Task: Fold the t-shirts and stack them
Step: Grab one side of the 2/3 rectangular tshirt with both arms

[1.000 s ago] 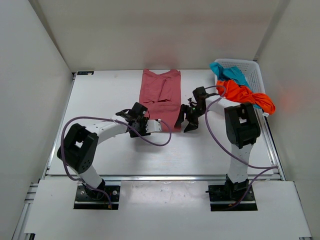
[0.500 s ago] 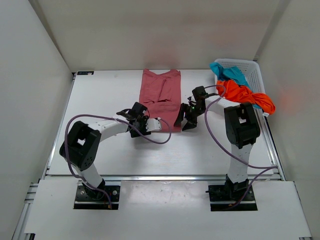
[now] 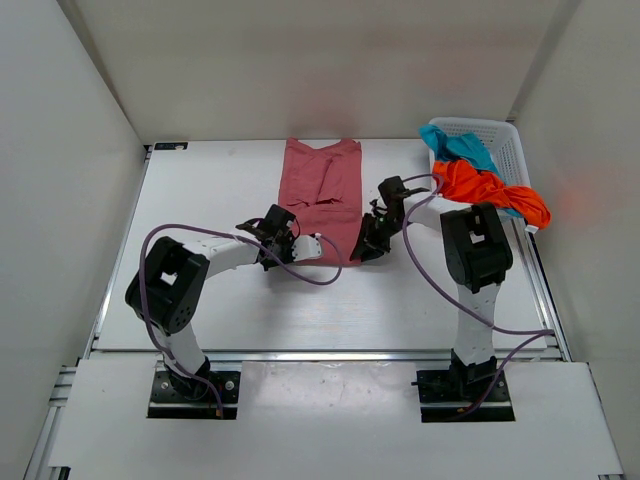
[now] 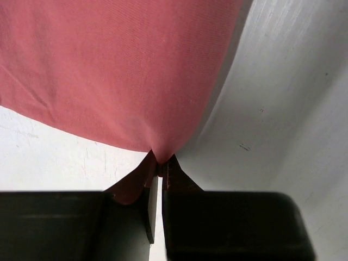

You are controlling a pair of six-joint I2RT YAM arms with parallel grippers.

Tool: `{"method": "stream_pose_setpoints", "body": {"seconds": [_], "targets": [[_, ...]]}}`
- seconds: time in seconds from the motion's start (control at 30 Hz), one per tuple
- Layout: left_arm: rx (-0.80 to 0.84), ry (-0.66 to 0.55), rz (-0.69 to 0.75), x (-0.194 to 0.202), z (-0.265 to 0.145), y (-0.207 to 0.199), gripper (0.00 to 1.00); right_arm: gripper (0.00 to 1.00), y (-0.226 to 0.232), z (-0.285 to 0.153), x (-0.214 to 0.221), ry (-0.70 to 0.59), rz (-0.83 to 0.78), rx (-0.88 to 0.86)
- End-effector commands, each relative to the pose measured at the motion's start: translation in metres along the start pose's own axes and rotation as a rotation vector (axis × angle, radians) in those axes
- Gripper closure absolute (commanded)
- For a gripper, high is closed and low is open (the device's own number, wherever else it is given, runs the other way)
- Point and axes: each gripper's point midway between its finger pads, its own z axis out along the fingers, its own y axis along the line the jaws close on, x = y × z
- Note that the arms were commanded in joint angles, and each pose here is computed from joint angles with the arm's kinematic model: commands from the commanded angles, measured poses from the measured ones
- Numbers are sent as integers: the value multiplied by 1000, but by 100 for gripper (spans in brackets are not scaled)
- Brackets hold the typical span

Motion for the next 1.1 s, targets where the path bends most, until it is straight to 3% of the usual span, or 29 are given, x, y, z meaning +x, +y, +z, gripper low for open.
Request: {"method": "stream_pose_setpoints", "body": {"seconds": [0.0, 0.03, 0.1, 0.37, 0.53, 0.7, 0.97, 1.07], "targets": [[-2, -29, -34, -6, -1, 1, 100, 75, 3, 4, 4, 37, 26, -22], [2, -40, -45, -9, -1, 0, 100, 87, 1, 5, 4, 37, 24, -13], [13, -39, -75, -7, -5, 1, 100, 100, 4, 1, 5, 36, 20, -25], [101, -11, -139, 4, -25, -33, 100, 100, 10, -13, 24, 51, -26, -54], [142, 36, -111, 12, -53, -62, 100, 100, 11, -25, 62, 106, -47, -85], [213, 92, -113, 31, -88, -96, 100, 100, 14, -38, 125, 195, -86, -117], [335, 143, 4, 41, -157, -149, 100, 100, 15, -51, 242, 389, -135, -113], [405, 182, 27, 46, -180, -162, 100, 100, 15, -59, 274, 416, -92, -136]]}}
